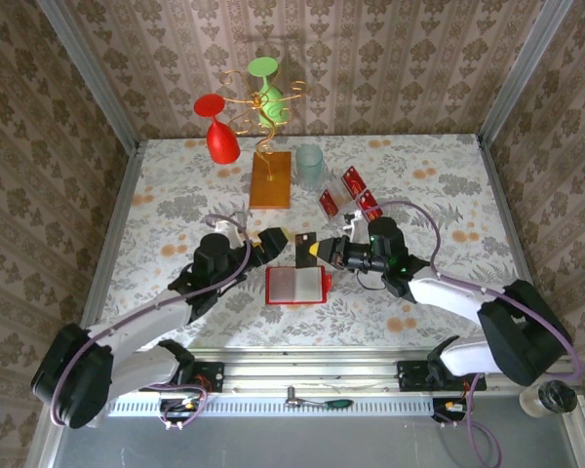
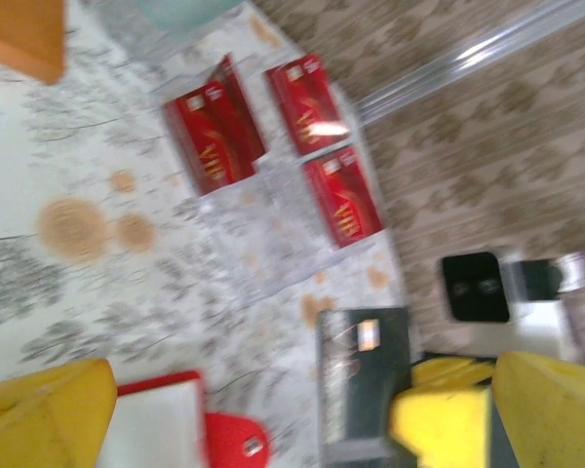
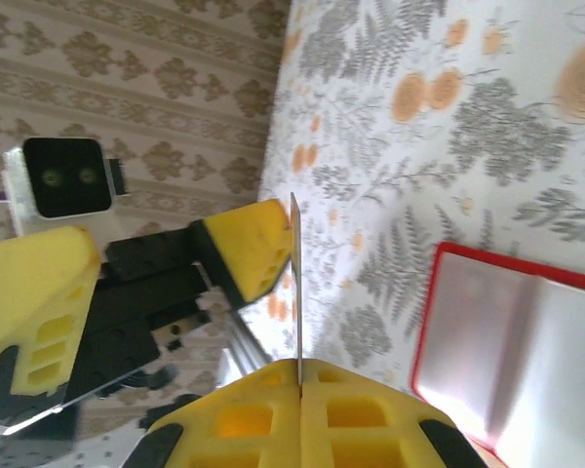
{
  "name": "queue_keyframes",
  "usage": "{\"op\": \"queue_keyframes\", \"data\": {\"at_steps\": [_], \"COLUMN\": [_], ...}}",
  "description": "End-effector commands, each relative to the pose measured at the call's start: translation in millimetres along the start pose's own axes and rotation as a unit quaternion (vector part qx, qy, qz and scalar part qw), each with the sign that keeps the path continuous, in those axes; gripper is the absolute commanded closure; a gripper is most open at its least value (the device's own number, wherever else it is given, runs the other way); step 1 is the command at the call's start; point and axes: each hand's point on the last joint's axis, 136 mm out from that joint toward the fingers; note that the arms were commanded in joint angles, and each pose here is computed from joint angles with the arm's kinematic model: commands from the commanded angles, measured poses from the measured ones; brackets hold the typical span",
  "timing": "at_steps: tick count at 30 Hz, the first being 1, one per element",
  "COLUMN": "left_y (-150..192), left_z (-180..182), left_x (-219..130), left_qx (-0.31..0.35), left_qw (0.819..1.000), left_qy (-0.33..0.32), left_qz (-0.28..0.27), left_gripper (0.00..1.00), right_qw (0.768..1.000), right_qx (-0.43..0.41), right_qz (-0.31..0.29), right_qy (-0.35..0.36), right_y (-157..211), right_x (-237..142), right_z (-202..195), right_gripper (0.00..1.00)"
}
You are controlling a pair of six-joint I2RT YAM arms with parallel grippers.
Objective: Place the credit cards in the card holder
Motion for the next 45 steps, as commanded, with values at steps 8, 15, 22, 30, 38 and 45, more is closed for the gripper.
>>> {"op": "queue_keyframes", "data": {"at_steps": [8,15,22,30,38,45], "left_y": [45.5,62.4,69.4,75.9,86.5,85.7], "left_z": [77.0,91.3,105.4,118.0,127.3,131.0], "left_x": [-35.7,-36.0,-37.1,-35.9,-29.6,-28.2], "left_qx": [0.21,0.267,0.277,0.271,0.268,0.271], "left_qw": [0.933,0.902,0.892,0.891,0.889,0.885], "left_qy": [-0.258,-0.301,-0.322,-0.329,-0.333,-0.343], "left_qz": [0.14,0.159,0.157,0.154,0.166,0.162], "left_gripper": [0.0,0.0,0.0,0.0,0.0,0.0], "right_qw": [0.99,0.996,0.997,0.994,0.994,0.993], "right_qx": [-0.048,-0.037,-0.034,-0.031,-0.028,-0.02], "right_qz": [-0.054,-0.045,-0.052,-0.081,-0.091,-0.101], "right_qy": [0.124,0.066,0.042,0.063,0.061,0.053], "right_y": [11.2,17.5,26.3,26.8,27.9,26.9], "right_x": [-24.6,1.3,27.7,35.5,40.7,43.5], "right_z": [-50.2,-47.3,-53.4,-71.1,-80.5,-84.9], "right_gripper": [1.0,1.0,1.0,1.0,1.0,1.0]}}
Point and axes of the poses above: each hand's point on the last joint's axis, 136 mm out from that joint toward the fingers, its own x axis out along the fingers, its own z axis along the line the jaws close on, y = z × x, and after that the axes turned 2 degrees about x, right-handed
